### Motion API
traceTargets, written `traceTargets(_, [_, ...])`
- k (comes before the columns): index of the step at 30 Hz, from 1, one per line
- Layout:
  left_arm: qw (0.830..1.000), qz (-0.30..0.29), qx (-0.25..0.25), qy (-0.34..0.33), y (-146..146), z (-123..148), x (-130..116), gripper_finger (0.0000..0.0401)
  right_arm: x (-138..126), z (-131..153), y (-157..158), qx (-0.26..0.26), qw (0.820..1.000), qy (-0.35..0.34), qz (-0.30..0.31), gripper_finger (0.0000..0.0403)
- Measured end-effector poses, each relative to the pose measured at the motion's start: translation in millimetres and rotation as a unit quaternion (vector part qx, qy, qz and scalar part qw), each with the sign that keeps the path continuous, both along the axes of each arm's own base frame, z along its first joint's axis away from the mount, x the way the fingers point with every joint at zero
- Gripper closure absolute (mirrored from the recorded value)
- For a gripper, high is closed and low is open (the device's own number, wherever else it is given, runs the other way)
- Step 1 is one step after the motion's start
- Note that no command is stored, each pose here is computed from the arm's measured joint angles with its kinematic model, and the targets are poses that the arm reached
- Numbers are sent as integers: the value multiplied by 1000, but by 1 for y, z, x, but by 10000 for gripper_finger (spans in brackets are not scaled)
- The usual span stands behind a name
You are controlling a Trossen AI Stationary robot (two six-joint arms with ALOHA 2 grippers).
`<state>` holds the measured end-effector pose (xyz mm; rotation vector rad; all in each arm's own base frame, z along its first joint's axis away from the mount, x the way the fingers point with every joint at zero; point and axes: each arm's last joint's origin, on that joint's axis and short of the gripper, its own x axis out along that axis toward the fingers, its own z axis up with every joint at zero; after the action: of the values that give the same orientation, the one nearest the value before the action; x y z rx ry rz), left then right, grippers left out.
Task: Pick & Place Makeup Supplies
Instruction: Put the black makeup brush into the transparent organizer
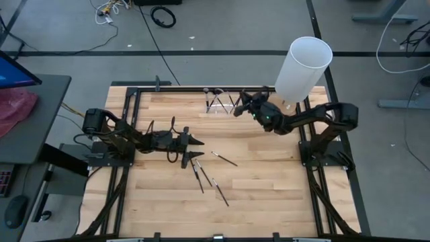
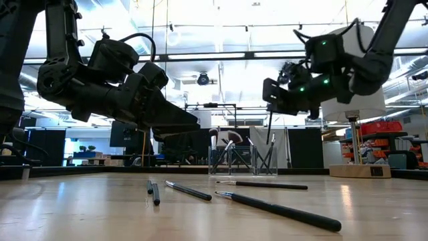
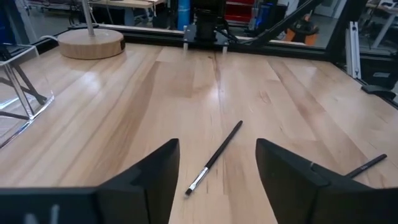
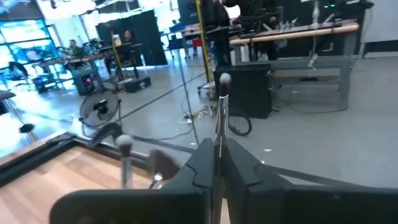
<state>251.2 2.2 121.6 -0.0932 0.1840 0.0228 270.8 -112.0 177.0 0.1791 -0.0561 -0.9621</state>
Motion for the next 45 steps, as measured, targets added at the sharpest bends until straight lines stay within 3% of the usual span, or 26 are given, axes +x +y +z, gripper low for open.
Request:
traceTargets(15, [1000, 0, 0, 0, 0, 0, 0, 193, 30, -32, -17, 20, 998, 46, 23, 365])
traceTargets(21, [1000, 0, 0, 1, 0, 0, 0, 193, 29, -32, -17, 14, 998, 64, 24, 322])
traceTargets(25, [1000, 0, 0, 1, 0, 0, 0, 193, 28, -34, -17, 40, 996, 73, 21, 275])
traceTargets(31, [1000, 0, 0, 1, 0, 0, 0, 193, 26, -12, -22, 72, 989, 132, 10, 214])
traceTargets(36, [1000, 1, 0, 1, 0, 0, 0, 193, 24, 28, -22, 60, 988, 142, 10, 195])
traceTargets(39, [1000, 1, 0, 1, 0, 0, 0, 193, 25, 47, -13, 53, 990, 125, 40, 196])
traceTargets(41, [1000, 2, 0, 1, 0, 0, 0, 193, 29, 56, -3, 50, 989, 107, 91, 199])
traceTargets(45, [1000, 5, 1, 2, 0, 0, 0, 193, 39, 54, 24, 65, 969, 108, 210, 208])
